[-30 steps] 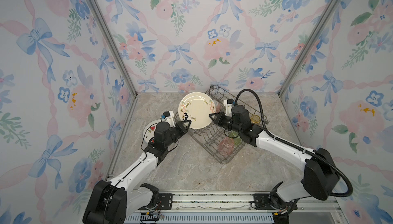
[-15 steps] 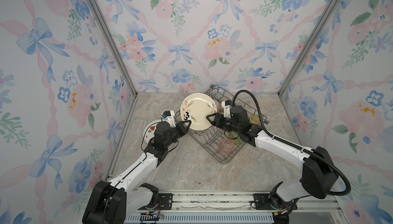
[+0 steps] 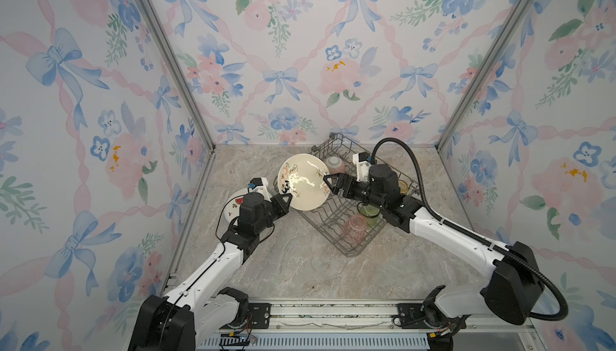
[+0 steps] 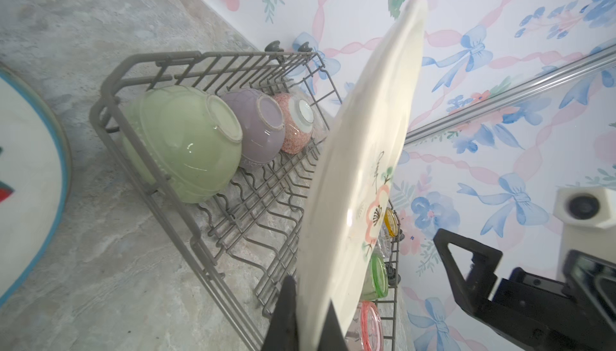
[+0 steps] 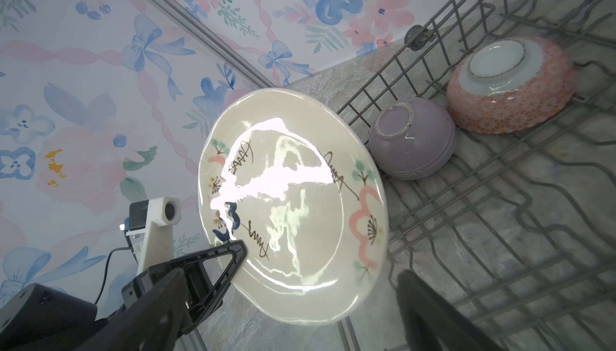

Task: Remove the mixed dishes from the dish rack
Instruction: 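Grasp the cream plate rim with the left gripper and open the right gripper, then carry the cream plate with the left gripper and lower it onto the watermelon plate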

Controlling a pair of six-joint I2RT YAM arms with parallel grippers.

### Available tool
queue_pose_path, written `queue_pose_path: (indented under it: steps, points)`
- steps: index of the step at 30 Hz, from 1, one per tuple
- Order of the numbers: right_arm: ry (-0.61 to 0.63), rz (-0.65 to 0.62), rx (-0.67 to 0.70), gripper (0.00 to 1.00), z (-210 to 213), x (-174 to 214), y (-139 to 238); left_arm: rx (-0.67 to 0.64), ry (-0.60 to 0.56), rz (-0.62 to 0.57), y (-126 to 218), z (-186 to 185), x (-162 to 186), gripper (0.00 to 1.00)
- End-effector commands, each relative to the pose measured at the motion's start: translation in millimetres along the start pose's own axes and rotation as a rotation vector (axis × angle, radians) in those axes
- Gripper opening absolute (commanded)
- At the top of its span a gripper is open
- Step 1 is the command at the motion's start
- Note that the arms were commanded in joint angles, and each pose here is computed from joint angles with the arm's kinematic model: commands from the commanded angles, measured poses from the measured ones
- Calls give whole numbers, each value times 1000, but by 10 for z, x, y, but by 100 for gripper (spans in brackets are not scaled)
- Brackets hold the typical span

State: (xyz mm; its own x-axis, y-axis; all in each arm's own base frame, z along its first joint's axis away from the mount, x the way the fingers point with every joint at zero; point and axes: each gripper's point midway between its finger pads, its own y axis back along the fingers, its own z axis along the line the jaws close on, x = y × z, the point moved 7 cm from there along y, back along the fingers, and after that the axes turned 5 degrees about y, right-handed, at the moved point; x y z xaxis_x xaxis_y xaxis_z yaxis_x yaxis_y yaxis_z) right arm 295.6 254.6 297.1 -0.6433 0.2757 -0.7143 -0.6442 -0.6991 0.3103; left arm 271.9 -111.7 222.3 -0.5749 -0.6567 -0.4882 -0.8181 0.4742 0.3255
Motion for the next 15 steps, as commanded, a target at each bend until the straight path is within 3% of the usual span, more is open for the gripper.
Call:
queue_pose_path:
  steps: [1, 9, 15]
  points:
    - [52, -20, 55, 99, -61, -46, 91, 111, -29, -150, 168, -273, -298, 0]
    - [74, -20, 83, 99, -131, 0, 192, 42, 62, -293, 348, -44, -444, 0]
    - [75, -9, 108, 99, -210, 86, 254, -113, 136, -479, 614, 210, -622, 0]
